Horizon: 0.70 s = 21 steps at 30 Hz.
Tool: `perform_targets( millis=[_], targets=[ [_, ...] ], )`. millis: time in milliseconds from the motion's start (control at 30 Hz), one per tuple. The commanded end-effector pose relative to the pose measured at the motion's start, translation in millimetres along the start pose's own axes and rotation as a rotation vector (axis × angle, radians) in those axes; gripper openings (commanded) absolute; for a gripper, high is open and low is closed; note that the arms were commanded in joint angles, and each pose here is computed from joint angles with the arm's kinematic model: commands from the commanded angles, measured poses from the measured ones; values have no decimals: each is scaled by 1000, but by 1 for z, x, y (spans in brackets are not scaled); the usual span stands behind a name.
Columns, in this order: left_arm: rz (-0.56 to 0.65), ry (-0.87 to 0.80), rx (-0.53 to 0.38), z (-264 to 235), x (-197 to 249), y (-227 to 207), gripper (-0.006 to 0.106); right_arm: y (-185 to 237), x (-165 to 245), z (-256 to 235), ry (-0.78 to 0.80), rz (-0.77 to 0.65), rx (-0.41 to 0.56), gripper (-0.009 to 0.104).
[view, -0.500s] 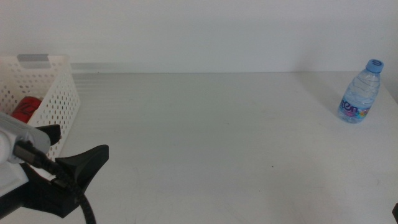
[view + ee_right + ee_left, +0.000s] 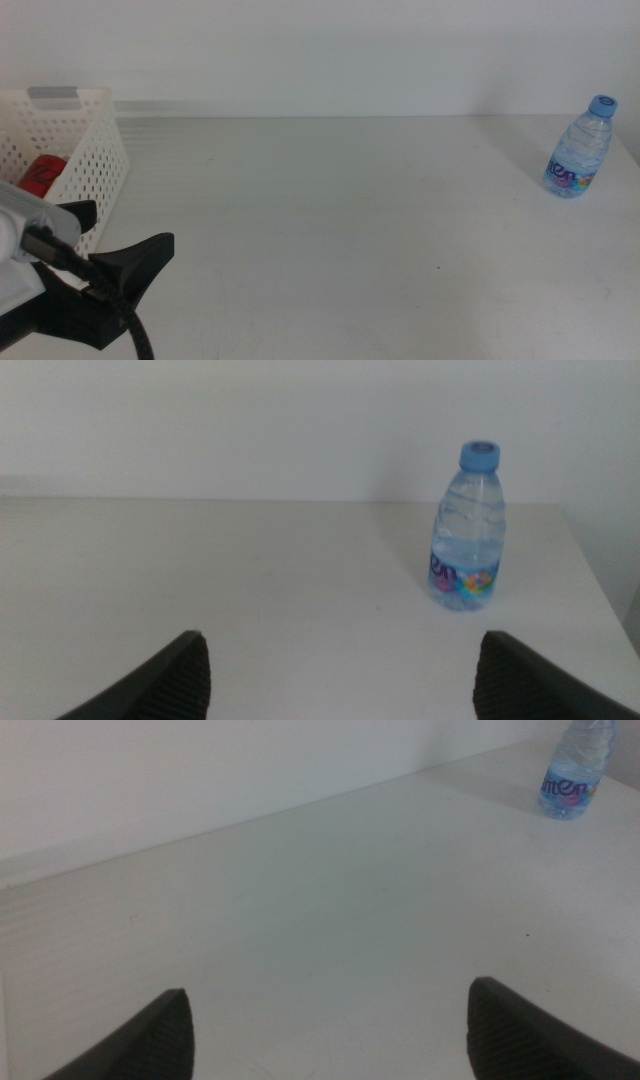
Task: Use arms to grab the bottles and put them into the dustbin to the left of the table.
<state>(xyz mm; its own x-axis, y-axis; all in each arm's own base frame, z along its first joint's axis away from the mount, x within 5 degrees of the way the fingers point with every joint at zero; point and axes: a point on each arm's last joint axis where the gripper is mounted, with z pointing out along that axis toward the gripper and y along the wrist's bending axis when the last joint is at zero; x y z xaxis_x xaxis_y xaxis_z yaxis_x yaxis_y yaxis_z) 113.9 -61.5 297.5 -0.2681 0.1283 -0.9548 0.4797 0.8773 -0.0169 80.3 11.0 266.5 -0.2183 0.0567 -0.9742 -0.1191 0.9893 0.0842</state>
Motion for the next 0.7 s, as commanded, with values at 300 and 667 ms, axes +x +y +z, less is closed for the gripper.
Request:
perform_targets(
  millis=[300,667],
  targets=[
    [-16,-104,-3,-3,-17,0,90,6,-62,55,-75,-20,-5,95],
    [-16,-104,-3,-3,-17,0,90,5,-46,101,20,-20,-5,95]
  ],
)
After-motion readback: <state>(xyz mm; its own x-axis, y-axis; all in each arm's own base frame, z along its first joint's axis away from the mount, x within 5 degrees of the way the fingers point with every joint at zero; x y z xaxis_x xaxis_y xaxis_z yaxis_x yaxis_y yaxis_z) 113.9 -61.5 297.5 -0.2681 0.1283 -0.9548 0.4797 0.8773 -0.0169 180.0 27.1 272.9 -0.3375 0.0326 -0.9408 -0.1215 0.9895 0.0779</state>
